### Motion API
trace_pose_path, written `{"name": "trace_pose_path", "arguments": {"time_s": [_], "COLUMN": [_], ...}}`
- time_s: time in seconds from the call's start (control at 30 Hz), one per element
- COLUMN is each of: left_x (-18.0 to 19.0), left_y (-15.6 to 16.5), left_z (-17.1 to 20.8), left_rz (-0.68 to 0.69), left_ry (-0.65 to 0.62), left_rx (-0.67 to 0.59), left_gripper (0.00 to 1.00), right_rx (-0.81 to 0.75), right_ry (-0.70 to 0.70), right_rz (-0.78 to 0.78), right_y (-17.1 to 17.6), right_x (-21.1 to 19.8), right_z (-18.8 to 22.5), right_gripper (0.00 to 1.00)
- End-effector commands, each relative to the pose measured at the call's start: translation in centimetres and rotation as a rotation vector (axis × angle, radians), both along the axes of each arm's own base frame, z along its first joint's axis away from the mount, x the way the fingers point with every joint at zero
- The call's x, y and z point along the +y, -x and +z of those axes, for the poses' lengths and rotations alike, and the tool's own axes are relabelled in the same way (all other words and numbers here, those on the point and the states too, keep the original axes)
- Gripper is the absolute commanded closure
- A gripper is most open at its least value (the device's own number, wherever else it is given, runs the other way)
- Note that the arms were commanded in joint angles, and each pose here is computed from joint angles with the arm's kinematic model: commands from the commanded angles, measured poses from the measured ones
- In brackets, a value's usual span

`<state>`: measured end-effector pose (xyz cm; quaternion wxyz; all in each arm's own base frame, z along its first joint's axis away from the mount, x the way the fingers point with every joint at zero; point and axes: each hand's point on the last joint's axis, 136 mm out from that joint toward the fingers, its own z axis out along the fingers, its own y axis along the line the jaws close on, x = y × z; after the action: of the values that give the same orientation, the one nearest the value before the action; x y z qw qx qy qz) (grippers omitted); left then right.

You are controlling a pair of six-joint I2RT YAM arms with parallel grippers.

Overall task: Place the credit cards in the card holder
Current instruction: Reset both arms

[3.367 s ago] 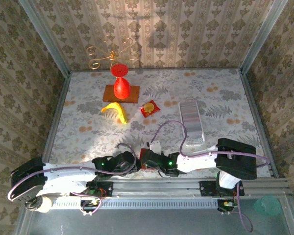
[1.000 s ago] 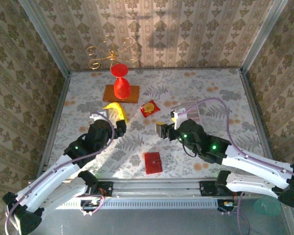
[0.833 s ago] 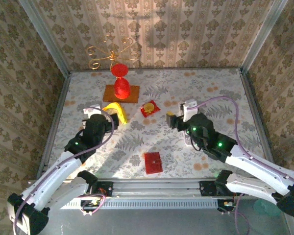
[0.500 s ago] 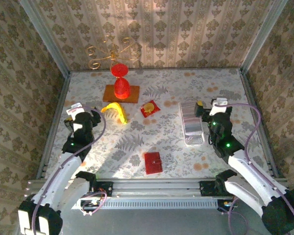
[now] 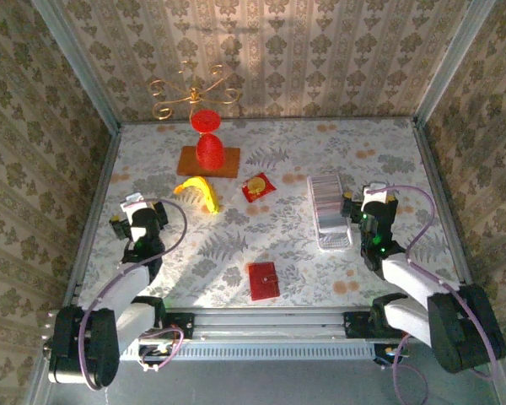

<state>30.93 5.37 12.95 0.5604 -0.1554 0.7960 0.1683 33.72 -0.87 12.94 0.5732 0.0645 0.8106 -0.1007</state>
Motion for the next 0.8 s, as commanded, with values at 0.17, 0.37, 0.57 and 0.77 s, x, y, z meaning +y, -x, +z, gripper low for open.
{"name": "trace_pose_path", "arguments": {"time_s": [0.17, 0.37, 0.57, 0.77], "left_x": [-0.5, -2.3, -3.8, -3.2], "left_y": [-3.8, -6.4, -6.1, -6.7], "left_z": [-0.8, -0.6, -0.5, -2.5], "left_rz": [-0.098, -0.243, -0.350, -0.315], "left_ry": [0.027, 0.026, -0.019, -0.021], "left_rx": [0.016, -0.021, -0.094, -0.106], "left_gripper": [0.00, 0.00, 0.00, 0.00], "right_rx": [-0.089, -0.077, -0.045, -0.028], "right_ry": [0.018, -0.038, -0.055, -0.081], "right_rz": [0.126, 0.146, 0.140, -0.013], "right_y": [-3.0, -4.7, -5.3, -5.5], "right_x": [1.4, 0.9, 0.6, -2.1], "right_z": [0.8, -1.7, -2.8, -2.9], "right_gripper": [0.00, 0.00, 0.00, 0.00]}}
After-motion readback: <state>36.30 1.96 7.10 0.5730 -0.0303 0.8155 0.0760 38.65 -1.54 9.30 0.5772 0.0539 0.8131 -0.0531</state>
